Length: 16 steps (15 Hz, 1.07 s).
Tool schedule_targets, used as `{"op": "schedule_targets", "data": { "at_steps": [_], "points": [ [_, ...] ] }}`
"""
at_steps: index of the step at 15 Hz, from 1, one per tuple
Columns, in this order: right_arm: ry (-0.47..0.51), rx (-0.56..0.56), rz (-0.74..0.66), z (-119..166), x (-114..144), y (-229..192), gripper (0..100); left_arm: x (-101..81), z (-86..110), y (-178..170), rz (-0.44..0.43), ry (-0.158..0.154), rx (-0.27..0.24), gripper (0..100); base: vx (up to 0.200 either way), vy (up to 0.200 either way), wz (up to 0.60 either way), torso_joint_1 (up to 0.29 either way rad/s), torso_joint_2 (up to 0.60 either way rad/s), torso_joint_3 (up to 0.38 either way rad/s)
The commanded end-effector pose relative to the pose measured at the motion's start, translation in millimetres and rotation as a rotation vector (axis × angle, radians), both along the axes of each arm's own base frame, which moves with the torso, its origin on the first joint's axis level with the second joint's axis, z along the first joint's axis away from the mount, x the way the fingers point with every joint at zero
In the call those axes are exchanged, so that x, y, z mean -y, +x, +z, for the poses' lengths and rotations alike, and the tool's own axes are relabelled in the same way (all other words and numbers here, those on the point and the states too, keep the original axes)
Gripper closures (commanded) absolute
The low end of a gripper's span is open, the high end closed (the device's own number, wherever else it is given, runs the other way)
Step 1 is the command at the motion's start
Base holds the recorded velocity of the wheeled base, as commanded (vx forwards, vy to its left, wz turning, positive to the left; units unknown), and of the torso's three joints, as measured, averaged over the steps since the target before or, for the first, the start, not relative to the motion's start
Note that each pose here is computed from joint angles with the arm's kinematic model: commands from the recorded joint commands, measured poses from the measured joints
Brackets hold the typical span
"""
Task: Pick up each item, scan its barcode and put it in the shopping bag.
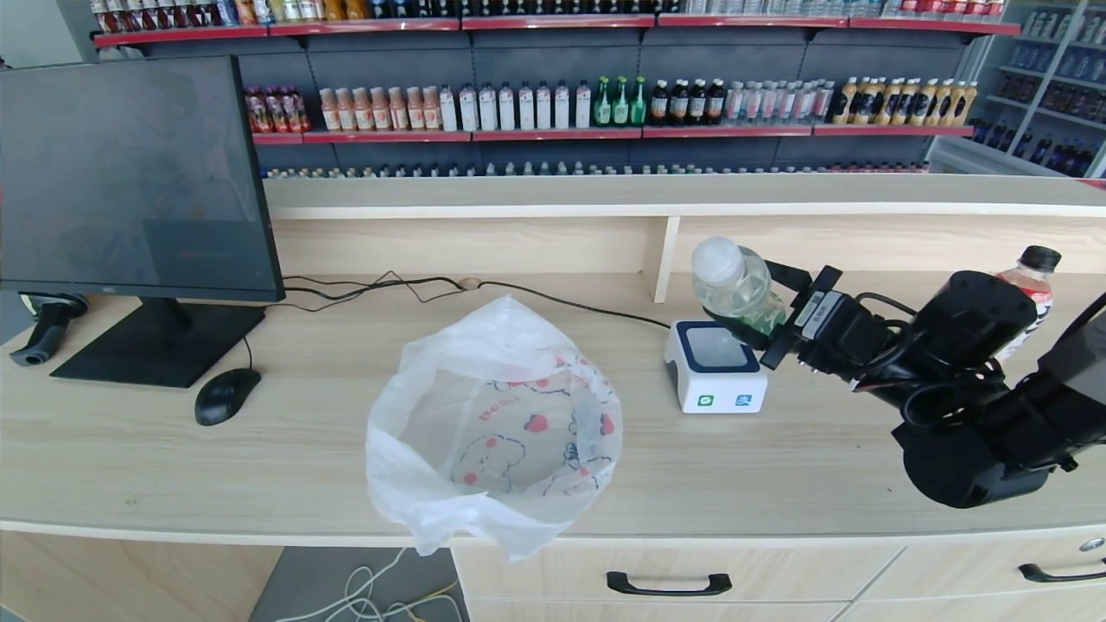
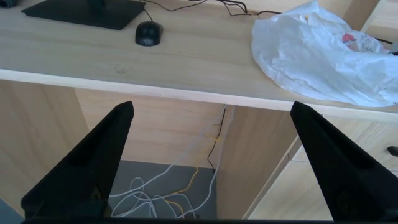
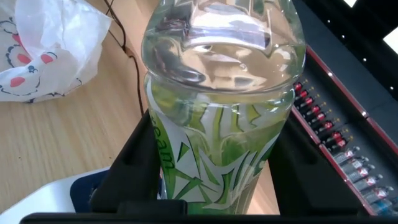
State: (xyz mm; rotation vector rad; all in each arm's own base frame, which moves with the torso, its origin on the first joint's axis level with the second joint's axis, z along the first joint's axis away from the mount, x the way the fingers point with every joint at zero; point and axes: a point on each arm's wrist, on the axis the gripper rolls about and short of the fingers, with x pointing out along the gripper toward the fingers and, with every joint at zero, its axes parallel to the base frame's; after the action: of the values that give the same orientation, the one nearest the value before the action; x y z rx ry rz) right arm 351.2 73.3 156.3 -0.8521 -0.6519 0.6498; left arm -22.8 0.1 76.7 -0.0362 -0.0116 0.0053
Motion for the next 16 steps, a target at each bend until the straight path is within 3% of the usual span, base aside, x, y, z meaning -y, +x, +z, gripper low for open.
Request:
{"op": "schedule_targets", "data": {
  "at_steps": [1,12,16],
  "points": [
    [-0.003,-0.009,0.001,-2,0,-1,100,0.0,0.1,0,0.001,-0.001,-0.001,0,0.0,0.0,0.0,0.0,0.0,0.0],
    [-0.021,-0.003,0.007,-4,0,-5,100,0.0,0.1,0,0.001,-0.002,-0.001,0,0.0,0.0,0.0,0.0,0.0,0.0],
    [0.008,0.004,-0.008,8,1,-11,100,0.0,0.1,0,0.001,-0.002,-0.001,0,0.0,0.0,0.0,0.0,0.0,0.0]
  ]
}}
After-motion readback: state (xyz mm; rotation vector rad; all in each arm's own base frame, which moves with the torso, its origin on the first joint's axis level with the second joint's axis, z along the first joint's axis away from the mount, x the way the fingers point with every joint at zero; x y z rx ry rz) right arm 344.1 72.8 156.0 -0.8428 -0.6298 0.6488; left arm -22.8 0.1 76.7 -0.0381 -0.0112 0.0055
